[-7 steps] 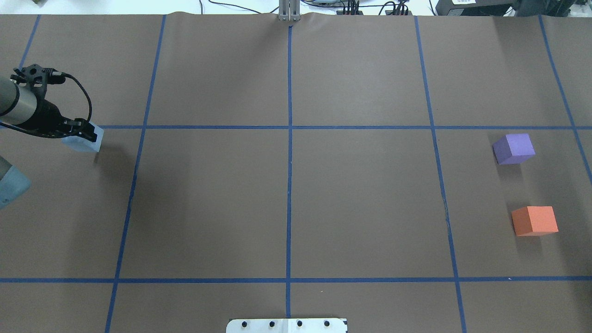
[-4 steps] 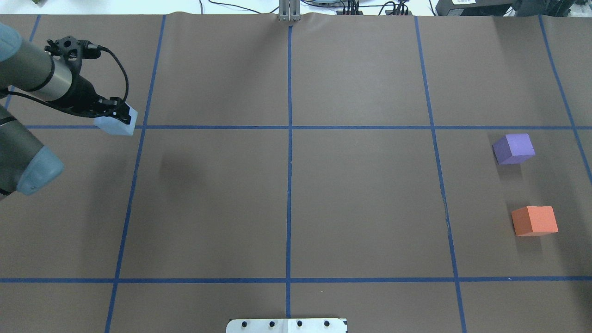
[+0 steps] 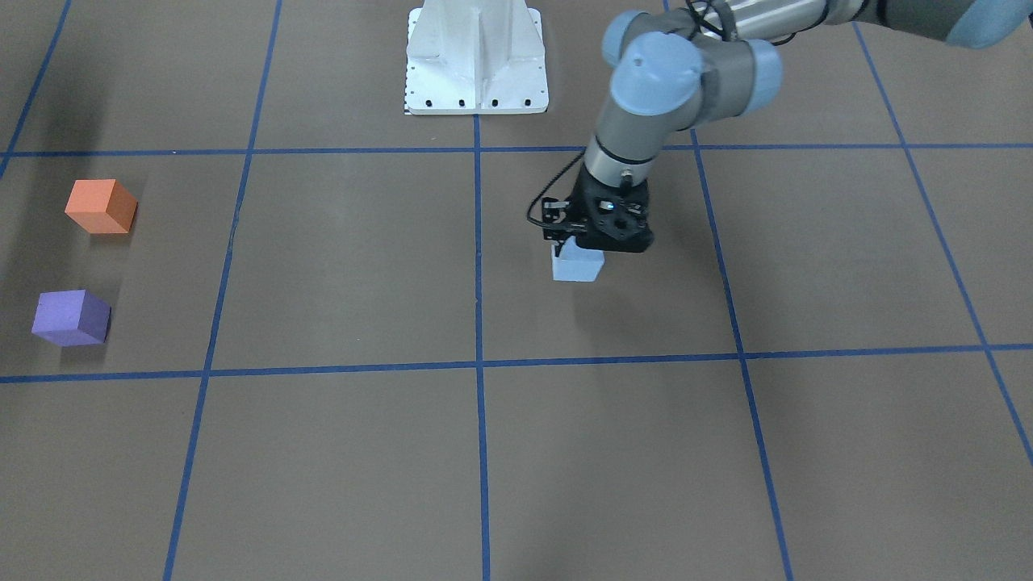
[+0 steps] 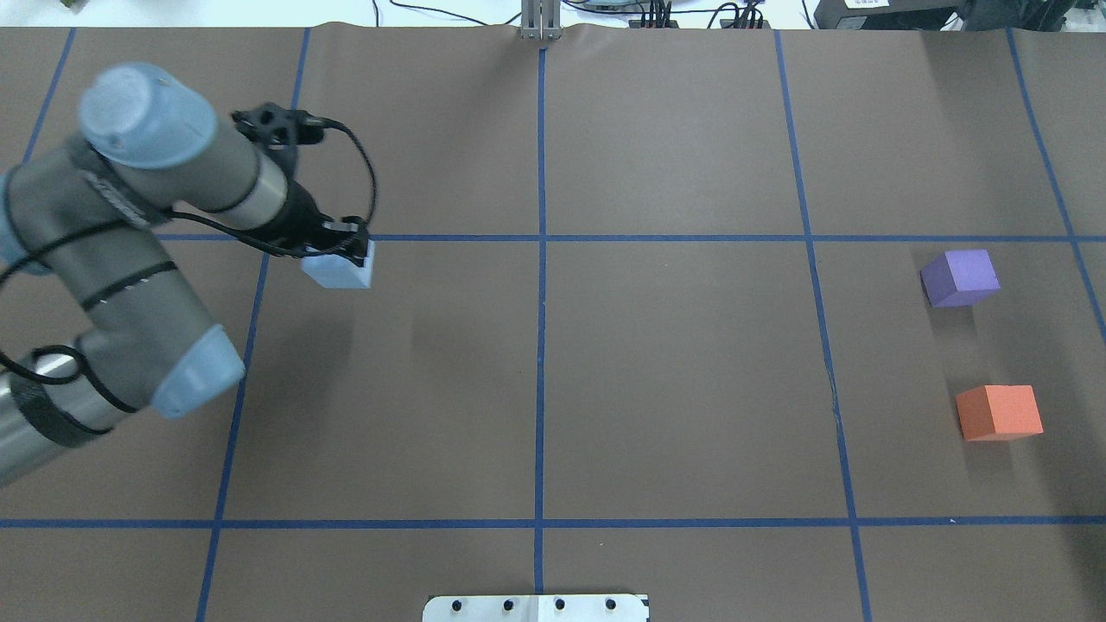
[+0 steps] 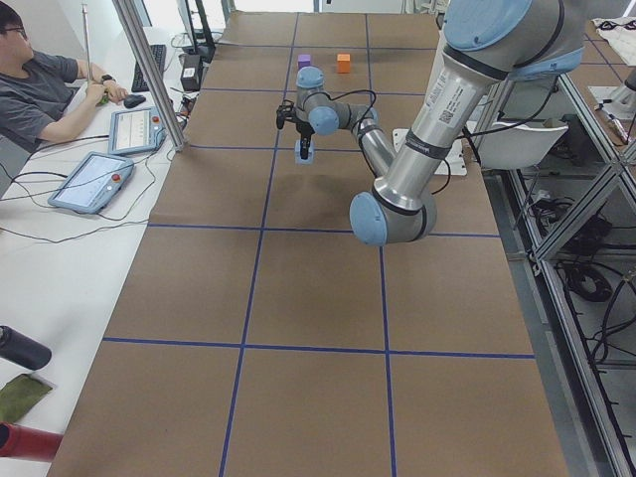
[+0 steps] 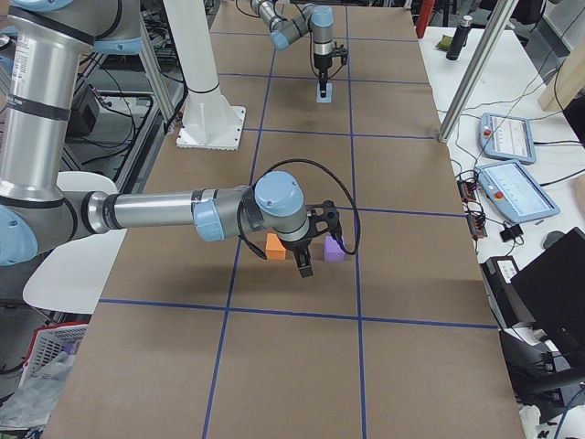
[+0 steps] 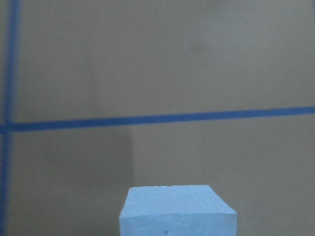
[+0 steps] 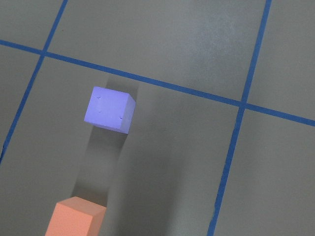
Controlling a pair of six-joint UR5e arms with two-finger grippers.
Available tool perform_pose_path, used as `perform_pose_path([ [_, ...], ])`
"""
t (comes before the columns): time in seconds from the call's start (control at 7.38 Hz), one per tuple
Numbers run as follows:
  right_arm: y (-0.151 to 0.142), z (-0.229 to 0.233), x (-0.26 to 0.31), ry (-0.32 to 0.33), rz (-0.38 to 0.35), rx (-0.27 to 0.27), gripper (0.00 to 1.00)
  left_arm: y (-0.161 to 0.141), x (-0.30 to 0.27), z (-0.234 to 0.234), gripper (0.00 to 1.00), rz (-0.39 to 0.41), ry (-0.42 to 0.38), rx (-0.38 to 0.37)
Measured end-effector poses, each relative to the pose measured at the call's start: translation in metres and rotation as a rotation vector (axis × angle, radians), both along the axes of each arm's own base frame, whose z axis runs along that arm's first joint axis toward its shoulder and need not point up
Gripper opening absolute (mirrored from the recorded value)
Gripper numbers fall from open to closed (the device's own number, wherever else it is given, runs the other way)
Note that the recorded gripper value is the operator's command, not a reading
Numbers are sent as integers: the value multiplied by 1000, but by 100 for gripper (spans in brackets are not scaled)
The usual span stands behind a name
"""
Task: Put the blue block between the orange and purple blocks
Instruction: 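Lift the light blue cube and carry it to the table's center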
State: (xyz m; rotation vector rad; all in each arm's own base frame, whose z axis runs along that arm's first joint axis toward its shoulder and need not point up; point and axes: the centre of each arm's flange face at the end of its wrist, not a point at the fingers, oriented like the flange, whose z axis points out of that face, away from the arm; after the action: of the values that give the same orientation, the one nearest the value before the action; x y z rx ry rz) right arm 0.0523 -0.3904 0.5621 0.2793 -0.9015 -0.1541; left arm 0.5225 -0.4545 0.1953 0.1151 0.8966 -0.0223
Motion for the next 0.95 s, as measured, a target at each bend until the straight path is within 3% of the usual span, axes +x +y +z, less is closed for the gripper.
perform_pose_path([
  [0.14, -2, -2, -2, -21, 2, -8, 100, 11, 39, -22, 2, -11, -22, -24],
  [0.41, -11, -10, -7, -31, -7, 1, 100, 19, 90, -39, 25, -22, -52, -43],
  [0.54, -14, -11, -9, -26, -13, 3, 100, 17, 106, -37, 48, -25, -41, -39],
  [0.68, -15, -11, -11, -19, -16, 5, 100, 15, 118, -31, 82, -28, -27, -35],
  [0.81, -16, -11, -13, -13, -19, 6, 100, 13, 124, -25, 99, -28, -19, -31],
  [0.95, -17, -11, -14, -9, -22, 8, 100, 11, 125, -23, 100, -28, -18, -27],
])
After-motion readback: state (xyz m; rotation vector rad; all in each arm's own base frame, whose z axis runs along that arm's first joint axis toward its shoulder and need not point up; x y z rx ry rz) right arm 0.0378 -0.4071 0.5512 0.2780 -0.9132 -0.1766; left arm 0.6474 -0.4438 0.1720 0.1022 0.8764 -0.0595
